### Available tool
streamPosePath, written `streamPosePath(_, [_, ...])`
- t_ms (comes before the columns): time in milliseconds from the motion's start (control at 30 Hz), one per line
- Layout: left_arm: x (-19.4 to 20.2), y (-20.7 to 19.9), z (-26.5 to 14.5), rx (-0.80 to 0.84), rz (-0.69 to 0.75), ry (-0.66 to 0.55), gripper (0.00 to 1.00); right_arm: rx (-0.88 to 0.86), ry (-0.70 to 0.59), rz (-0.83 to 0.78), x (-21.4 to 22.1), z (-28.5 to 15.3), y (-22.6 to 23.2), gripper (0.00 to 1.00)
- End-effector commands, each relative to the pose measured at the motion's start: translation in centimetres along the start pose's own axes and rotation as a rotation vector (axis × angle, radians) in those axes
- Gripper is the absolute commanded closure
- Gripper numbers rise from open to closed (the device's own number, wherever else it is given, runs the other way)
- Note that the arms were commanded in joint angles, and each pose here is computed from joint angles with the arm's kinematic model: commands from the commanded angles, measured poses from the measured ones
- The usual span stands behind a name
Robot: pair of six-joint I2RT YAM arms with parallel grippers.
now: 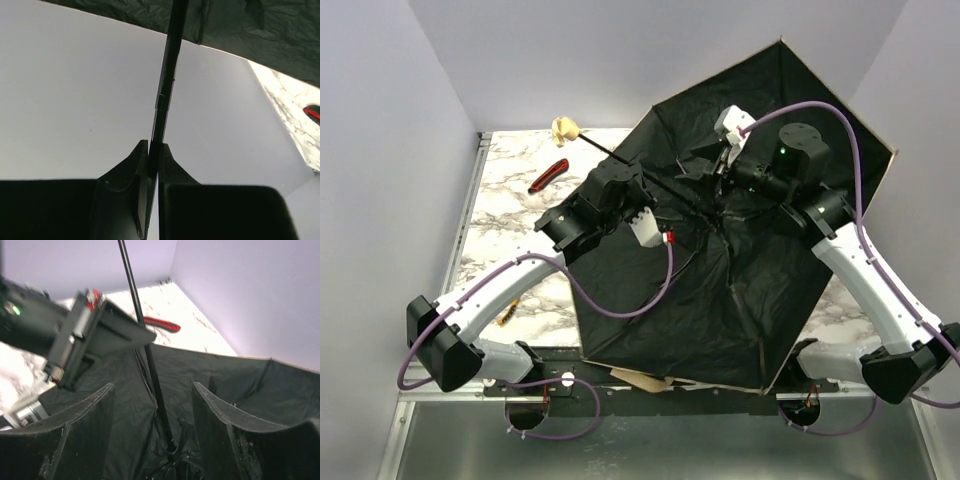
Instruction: Open the umbrella
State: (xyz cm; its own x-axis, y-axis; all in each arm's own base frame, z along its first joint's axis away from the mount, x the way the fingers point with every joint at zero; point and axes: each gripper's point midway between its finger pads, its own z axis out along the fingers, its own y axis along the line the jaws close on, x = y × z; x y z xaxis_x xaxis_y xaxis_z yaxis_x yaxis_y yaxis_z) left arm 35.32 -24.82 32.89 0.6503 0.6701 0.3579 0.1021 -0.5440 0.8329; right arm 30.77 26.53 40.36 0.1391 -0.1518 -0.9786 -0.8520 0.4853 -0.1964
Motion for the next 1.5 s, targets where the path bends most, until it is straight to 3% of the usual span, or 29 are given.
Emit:
streamPosePath(0, [2.3,6.3,-2.7,-0.241,-0.074,0.071,1.00,-0.046,0.264,-0.073,7.4,-0.3,0.3,0.38])
streamPosePath(200, [1.8,7.0,-3.1,-0.267,-0.016,0.079,1.00,-0.057,0.493,-0.121,12.6,0.3,-1.4,0.41])
streamPosePath(400, [1.9,7.4,-3.8,-0.271,-0.036,0.081,1.00,0.001,0.576,-0.235,14.5,1.2,-3.7,0.49])
streamPosePath(733, [2.2,7.6,-4.5,-0.274,-0.058,0.084,1.00,-0.012,0.770,-0.302,18.9,0.7,-4.6,0.79])
streamPosePath(1033, [2.9,6.8,-5.4,-0.252,-0.088,0.102,1.00,-0.012,0.915,-0.386,22.1,-2.2,-5.0,0.83])
streamPosePath(1167, [4.7,5.7,-5.2,-0.216,-0.067,0.195,1.00,0.007,0.957,-0.404,22.4,-2.7,-5.6,1.00])
streamPosePath(1200, [5.6,5.5,-5.2,-0.211,-0.068,0.242,1.00,0.019,0.953,-0.398,21.9,-2.6,-5.8,1.00])
streamPosePath(1233, [6.4,5.2,-5.1,-0.199,-0.068,0.283,0.98,0.021,0.951,-0.395,21.6,-2.5,-5.9,1.00])
streamPosePath(1333, [9.6,4.5,-5.3,-0.180,-0.066,0.419,0.72,0.018,0.936,-0.407,20.1,-2.5,-6.1,1.00])
streamPosePath(1467, [13.8,4.4,-6.2,-0.210,-0.032,0.588,0.66,0.008,0.954,-0.427,19.3,-3.3,-6.1,1.00])
